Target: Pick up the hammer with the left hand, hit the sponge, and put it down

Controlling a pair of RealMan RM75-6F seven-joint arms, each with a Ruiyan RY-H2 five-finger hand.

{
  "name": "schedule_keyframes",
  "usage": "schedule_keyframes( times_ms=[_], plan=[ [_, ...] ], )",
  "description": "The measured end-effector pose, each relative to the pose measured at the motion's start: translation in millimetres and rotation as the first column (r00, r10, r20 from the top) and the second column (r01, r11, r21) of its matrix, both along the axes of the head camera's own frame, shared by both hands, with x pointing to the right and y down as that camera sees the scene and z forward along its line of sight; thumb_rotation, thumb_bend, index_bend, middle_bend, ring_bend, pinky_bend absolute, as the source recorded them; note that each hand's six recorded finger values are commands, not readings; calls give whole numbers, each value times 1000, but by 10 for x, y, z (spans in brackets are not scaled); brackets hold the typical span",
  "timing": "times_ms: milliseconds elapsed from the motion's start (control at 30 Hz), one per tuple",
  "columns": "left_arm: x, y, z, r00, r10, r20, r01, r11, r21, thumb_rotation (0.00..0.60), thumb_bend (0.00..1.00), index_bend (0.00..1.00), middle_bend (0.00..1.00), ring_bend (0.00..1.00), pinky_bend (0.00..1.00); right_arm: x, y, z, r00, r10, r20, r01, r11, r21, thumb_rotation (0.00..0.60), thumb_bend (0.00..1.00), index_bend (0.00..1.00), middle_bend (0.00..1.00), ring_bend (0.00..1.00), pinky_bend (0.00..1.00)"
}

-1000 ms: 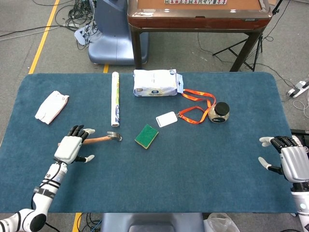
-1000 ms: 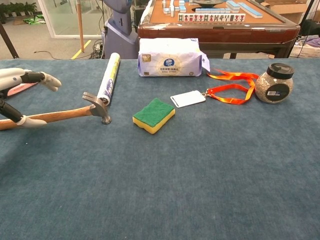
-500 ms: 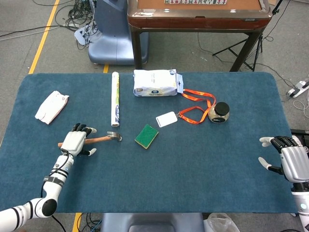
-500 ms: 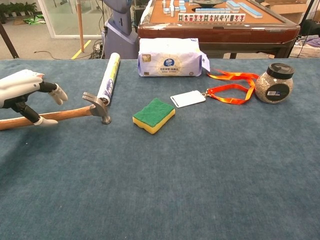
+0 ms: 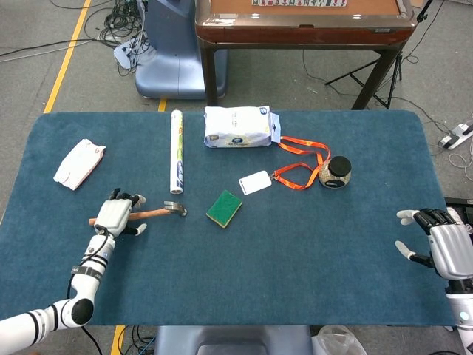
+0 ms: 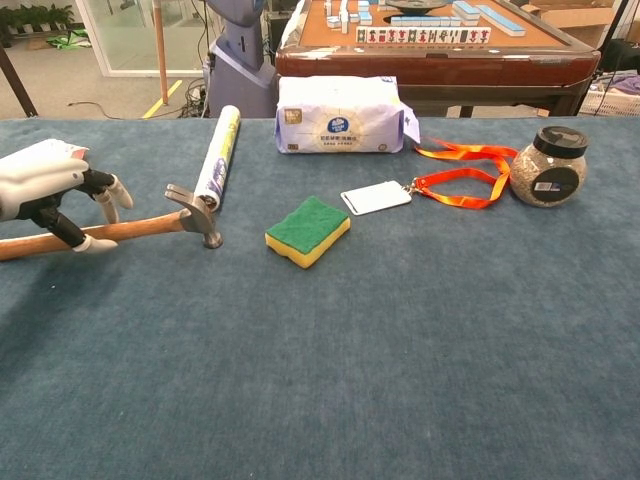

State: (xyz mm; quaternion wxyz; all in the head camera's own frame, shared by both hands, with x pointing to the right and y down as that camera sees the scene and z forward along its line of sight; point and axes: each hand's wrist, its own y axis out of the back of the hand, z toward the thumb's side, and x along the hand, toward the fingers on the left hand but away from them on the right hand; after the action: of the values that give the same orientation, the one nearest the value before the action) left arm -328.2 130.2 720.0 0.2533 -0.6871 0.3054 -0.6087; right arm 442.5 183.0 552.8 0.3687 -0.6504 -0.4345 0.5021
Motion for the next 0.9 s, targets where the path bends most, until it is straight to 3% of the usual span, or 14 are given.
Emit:
schedule_keyframes(
  times_ms=[900],
  plan=[
    [206, -4, 84, 1000, 27, 10, -27, 1000, -16, 600, 282, 366, 437, 241, 11, 4, 3, -4, 1000, -2, 3, 2, 1000, -2, 600, 174, 367, 446, 314, 303]
  ],
)
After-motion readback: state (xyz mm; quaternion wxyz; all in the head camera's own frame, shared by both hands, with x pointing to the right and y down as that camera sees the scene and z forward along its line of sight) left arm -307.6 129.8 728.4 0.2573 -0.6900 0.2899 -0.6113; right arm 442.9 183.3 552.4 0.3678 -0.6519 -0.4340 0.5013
